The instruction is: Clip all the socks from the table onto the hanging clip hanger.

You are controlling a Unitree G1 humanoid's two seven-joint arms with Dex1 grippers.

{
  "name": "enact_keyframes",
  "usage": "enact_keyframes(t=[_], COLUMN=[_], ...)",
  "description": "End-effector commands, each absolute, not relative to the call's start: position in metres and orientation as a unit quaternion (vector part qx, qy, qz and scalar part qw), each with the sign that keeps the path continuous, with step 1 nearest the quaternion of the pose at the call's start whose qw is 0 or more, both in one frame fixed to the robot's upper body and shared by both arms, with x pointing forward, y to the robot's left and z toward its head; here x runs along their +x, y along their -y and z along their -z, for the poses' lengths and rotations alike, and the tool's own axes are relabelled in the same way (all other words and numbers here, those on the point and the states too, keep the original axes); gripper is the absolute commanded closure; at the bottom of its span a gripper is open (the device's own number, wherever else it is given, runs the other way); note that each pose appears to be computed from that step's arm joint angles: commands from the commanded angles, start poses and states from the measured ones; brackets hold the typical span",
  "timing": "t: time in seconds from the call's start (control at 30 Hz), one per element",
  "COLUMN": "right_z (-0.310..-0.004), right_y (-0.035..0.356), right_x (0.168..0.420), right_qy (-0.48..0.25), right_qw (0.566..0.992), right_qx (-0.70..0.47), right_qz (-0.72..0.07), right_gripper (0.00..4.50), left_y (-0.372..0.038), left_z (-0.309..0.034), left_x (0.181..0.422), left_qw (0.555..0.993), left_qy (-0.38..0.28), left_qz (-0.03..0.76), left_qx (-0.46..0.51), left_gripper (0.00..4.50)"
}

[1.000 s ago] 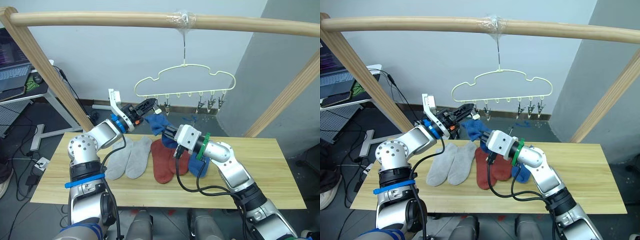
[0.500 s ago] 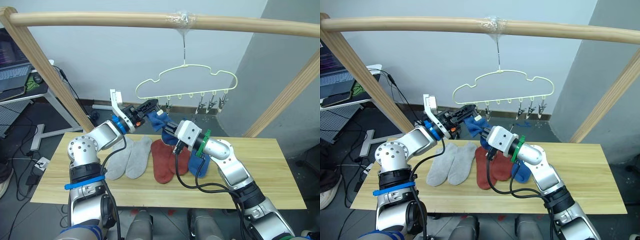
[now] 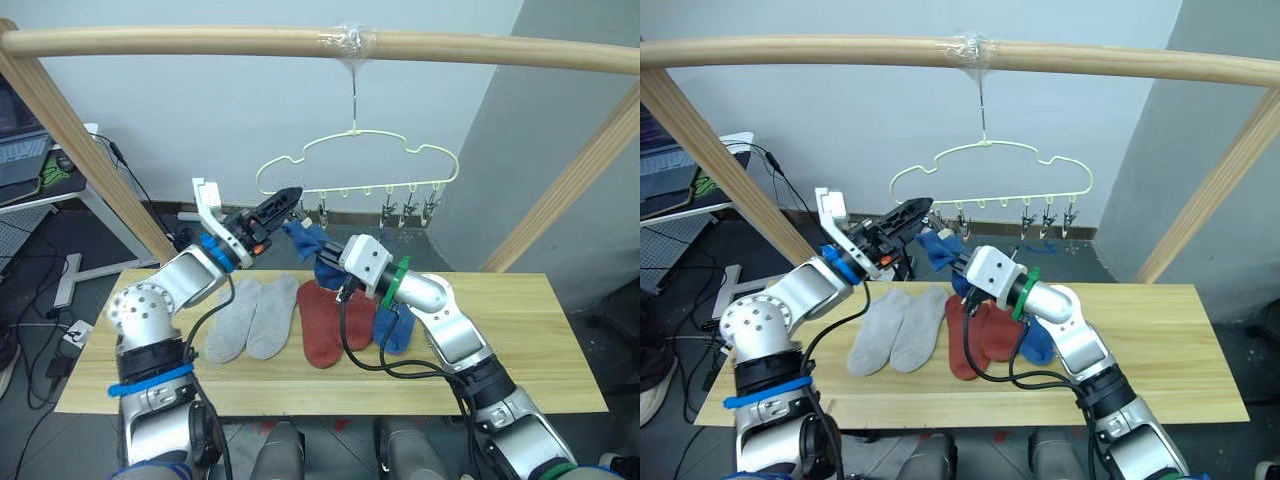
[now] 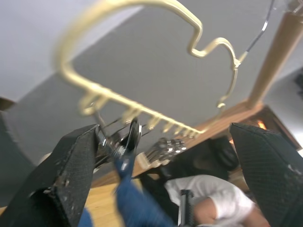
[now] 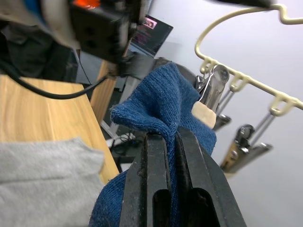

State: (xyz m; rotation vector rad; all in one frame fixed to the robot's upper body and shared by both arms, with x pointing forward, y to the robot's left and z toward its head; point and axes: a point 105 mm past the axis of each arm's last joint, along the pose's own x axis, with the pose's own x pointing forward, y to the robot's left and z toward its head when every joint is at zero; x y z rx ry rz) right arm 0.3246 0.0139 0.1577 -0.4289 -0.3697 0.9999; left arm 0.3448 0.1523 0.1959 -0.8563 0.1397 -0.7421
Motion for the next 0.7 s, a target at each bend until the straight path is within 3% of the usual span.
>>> enact_keyframes(t=[0.03, 0.33, 0.47, 0.7], right_z=[-0.166, -0.154, -0.147, -0.137], right_y=[-0.023, -0.033, -0.031, -0.018], right_x=[0.324, 0.332, 0.333, 0.328], right_qy=[0.165, 0.048, 0.010, -0.003], right_qw=[0.845, 0.869, 0.869, 0.867], right_qx=[-0.142, 0.008, 0.012, -0.005], right_qz=[-0.488, -0.493, -0.494, -0.498], right_gripper=[4.50, 4.50, 3.35, 0.92], left_y=[-0.173, -0.188, -0.184, -0.176], left_z=[-0.198, -0.190, -0.186, -0.186], left_x=[0.332, 0.319, 0.324, 0.320], left_qw=[0.860, 0.889, 0.918, 0.940], left_qy=[-0.056, -0.067, -0.072, -0.064], left_qz=[0.329, 0.296, 0.277, 0.282], left_qx=[-0.386, -0.342, -0.275, -0.183], left_gripper=[0.03, 0.03, 0.00, 0.00])
